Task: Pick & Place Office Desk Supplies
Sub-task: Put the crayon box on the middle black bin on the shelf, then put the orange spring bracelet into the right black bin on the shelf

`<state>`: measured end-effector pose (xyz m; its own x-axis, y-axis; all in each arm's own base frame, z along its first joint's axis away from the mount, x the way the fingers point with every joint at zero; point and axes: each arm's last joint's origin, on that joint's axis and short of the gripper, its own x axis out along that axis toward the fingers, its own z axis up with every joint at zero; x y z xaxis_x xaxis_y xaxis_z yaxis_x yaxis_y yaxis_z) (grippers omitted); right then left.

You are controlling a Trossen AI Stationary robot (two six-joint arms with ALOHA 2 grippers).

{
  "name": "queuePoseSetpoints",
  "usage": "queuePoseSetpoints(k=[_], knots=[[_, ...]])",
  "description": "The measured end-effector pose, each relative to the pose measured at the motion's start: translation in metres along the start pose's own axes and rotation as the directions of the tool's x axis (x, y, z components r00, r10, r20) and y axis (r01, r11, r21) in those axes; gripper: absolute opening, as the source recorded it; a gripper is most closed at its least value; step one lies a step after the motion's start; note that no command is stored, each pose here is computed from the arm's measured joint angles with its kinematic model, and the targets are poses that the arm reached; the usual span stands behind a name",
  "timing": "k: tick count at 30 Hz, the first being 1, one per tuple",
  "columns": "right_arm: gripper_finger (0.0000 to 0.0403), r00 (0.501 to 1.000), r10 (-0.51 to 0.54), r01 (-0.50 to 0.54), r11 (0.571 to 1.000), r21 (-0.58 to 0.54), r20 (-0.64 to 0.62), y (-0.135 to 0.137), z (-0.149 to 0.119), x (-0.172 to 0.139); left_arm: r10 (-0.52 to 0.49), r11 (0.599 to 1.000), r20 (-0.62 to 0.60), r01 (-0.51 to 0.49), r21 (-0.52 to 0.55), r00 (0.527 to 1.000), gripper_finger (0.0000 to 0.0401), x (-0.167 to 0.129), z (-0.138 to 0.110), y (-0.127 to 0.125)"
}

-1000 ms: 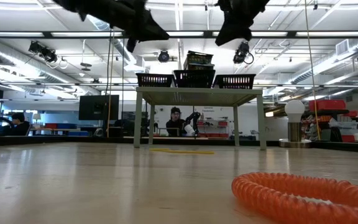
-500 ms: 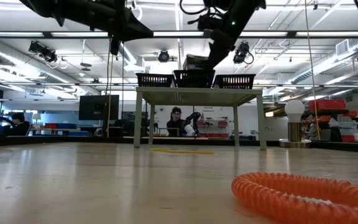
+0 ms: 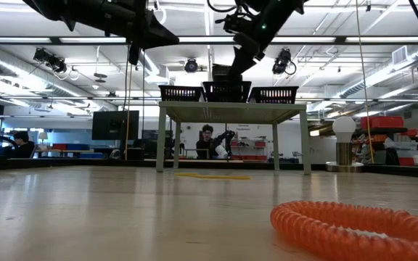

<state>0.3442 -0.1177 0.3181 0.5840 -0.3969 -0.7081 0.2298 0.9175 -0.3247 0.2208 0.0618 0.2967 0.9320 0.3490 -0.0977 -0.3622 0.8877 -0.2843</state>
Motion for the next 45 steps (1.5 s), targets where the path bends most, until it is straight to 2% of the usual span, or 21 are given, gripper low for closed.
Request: queuePoseSetpoints(k=[4, 8, 13, 18, 22, 28, 31, 36, 38, 41, 45], knots=[[0.0009, 0.999, -0.011, 0.009, 0.999, 0.03, 0.046, -0.001, 0.005, -0.001, 0.001, 1.0, -0.004, -0.001, 0.012, 1.0, 0.0007, 0.0, 0.0, 0.0], [0.0009, 0.996, 0.043, -0.049, 0.996, 0.075, 0.081, 0.004, 0.007, -0.018, 0.009, 1.0, -0.03, -0.008, 0.018, 1.0, 0.0007, 0.0, -0.003, 0.001], [0.0004, 0.985, 0.146, -0.155, 0.983, 0.097, 0.095, 0.033, 0.003, -0.053, -0.033, 0.998, -0.081, 0.038, 0.059, 0.996, 0.0007, -0.002, -0.012, -0.011], [0.0003, 0.949, 0.297, -0.309, 0.942, 0.132, 0.105, 0.087, -0.036, -0.056, -0.046, 0.997, -0.141, 0.055, 0.059, 0.989, 0.0006, -0.009, -0.049, -0.025], [0.0002, 0.92, 0.368, -0.39, 0.892, 0.227, 0.136, 0.123, -0.067, -0.056, -0.063, 0.998, -0.123, 0.064, 0.007, 0.99, 0.0005, -0.019, -0.079, -0.033], [0.0003, 0.897, 0.439, -0.433, 0.843, 0.32, 0.058, 0.177, -0.096, -0.06, -0.041, 0.997, -0.186, 0.051, 0.052, 0.982, 0.0011, -0.031, -0.106, -0.038], [0.0009, 0.896, 0.444, -0.411, 0.827, 0.383, 0.002, 0.208, -0.107, -0.06, -0.031, 0.996, -0.226, 0.049, 0.072, 0.974, 0.0012, -0.033, -0.112, -0.038], [0.0021, 0.876, 0.474, -0.372, 0.781, 0.502, -0.088, 0.271, -0.105, -0.059, -0.019, 0.99, -0.264, 0.055, 0.129, 0.964, 0.001, -0.036, -0.124, -0.031], [0.0025, 0.868, 0.471, -0.329, 0.781, 0.531, -0.155, 0.294, -0.1, -0.056, -0.018, 0.987, -0.286, 0.063, 0.148, 0.958, 0.0009, -0.037, -0.129, -0.03], [0.0038, 0.842, 0.491, -0.31, 0.779, 0.546, -0.222, 0.329, -0.085, -0.053, -0.075, 0.982, -0.329, 0.127, 0.139, 0.941, 0.0009, -0.039, -0.132, -0.03], [0.0077, 0.808, 0.512, -0.295, 0.779, 0.554, -0.29, 0.363, -0.072, -0.046, -0.134, 0.966, -0.355, 0.202, 0.16, 0.925, 0.0009, -0.039, -0.133, -0.032]])
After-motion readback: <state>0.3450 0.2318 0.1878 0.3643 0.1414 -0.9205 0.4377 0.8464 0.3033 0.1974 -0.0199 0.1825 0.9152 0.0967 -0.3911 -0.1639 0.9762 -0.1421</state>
